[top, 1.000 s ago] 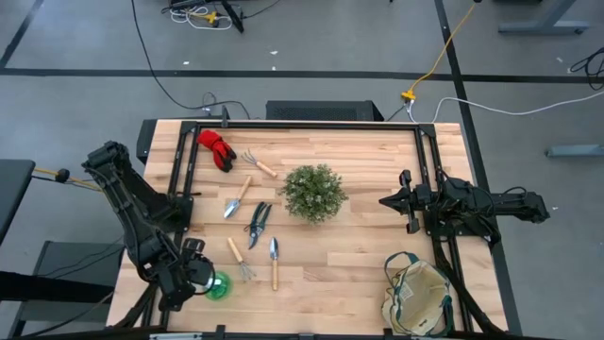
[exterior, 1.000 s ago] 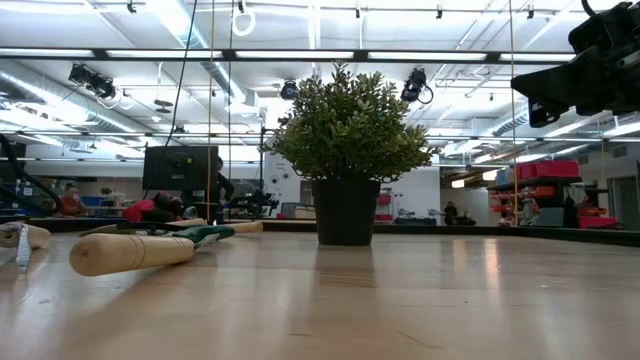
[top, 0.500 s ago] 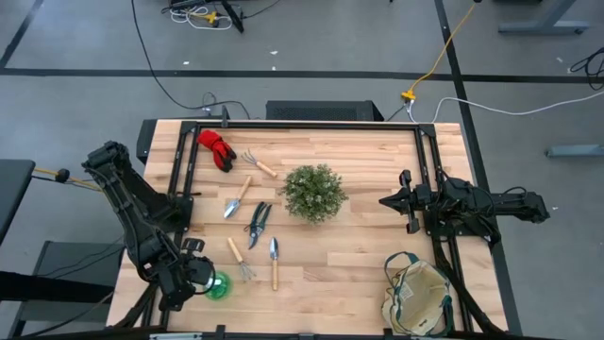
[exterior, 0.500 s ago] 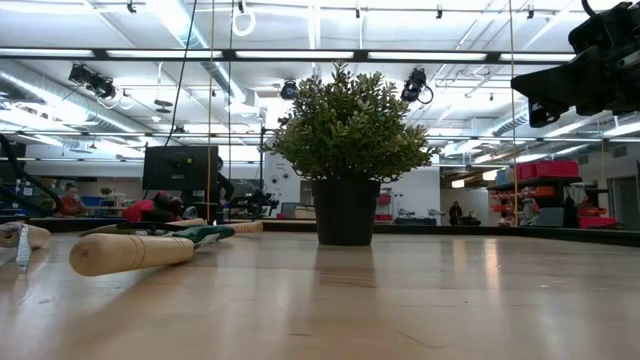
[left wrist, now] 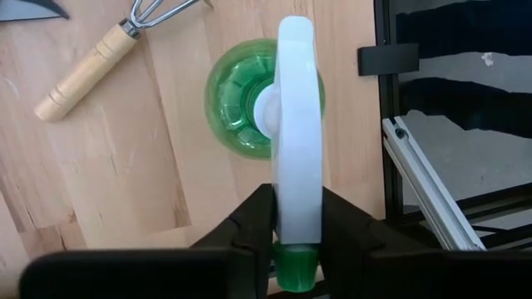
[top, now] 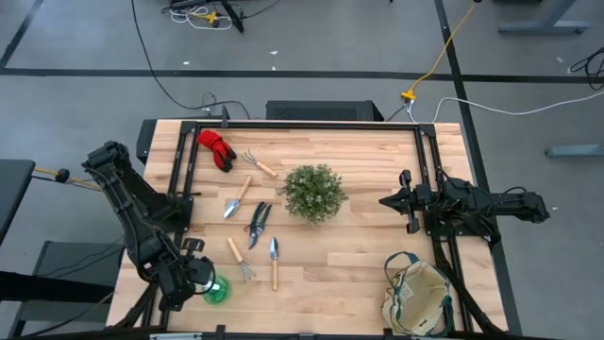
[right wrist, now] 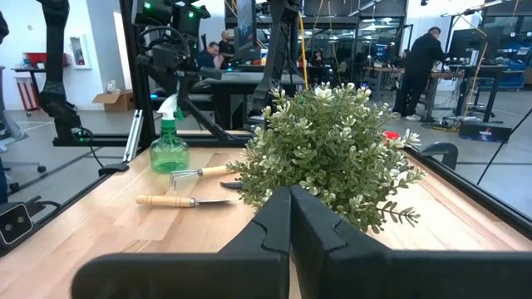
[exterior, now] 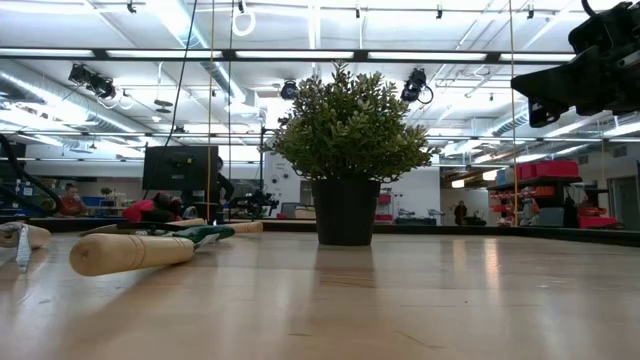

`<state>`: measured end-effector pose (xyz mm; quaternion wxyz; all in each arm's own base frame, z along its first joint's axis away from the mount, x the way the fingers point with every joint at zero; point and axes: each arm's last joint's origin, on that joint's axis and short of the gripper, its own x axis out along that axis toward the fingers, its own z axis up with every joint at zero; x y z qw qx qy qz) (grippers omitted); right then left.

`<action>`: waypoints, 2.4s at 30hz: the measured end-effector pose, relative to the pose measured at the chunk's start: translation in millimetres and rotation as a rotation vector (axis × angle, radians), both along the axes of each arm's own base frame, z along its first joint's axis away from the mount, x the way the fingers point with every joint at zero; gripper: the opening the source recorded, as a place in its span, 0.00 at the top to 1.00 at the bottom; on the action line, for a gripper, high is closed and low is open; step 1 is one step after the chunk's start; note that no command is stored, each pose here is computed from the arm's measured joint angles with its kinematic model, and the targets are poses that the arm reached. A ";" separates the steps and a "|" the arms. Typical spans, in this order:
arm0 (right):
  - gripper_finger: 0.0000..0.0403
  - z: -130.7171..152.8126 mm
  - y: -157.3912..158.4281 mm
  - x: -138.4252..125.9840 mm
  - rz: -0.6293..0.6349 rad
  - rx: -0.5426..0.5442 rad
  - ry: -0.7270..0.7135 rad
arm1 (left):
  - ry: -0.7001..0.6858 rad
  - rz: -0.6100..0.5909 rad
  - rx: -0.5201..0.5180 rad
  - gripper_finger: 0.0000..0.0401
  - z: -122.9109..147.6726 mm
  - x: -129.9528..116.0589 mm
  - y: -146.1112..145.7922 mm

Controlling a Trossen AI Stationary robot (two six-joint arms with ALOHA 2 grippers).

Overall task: Pick & Place Garden tools in Gardening bag
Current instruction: Put the green spray bottle into the white gardening bag

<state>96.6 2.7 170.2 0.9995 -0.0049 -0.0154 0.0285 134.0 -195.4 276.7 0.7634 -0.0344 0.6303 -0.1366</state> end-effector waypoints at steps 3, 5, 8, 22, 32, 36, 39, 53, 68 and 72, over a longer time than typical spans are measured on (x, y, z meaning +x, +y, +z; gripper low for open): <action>0.97 0.1 0.0 0.0 0.000 0.000 0.000 | 0.000 0.000 0.000 0.81 0.0 0.0 0.0; 0.97 0.0 0.0 0.0 -0.001 0.000 0.000 | 0.000 0.000 -0.001 0.81 0.1 0.0 -0.1; 0.97 0.0 0.0 0.0 0.000 0.000 0.000 | 0.000 0.000 -0.001 0.80 0.1 0.0 0.0; 0.97 0.0 0.0 0.0 0.000 0.000 0.000 | 0.016 -0.017 -0.013 0.83 1.0 -1.1 0.5; 0.97 0.0 0.0 0.0 0.000 0.000 0.000 | 0.038 -0.067 -0.054 0.83 18.1 -2.2 -0.7; 0.97 0.0 0.0 0.0 0.000 0.000 0.000 | 0.025 -0.087 -0.044 0.83 29.4 -2.2 1.4; 0.97 0.0 0.0 0.0 0.000 0.000 0.000 | 0.019 -0.089 -0.041 0.83 37.5 -0.6 4.3; 0.97 0.0 0.0 0.0 0.000 0.000 0.000 | -0.071 -0.113 -0.025 0.83 56.8 17.9 19.3; 0.97 0.0 0.0 0.0 0.000 0.000 0.000 | -0.140 -0.123 0.016 0.82 57.4 42.6 41.6; 0.97 0.0 0.0 0.0 0.000 0.000 0.000 | -0.177 -0.128 0.012 0.83 58.6 50.4 46.5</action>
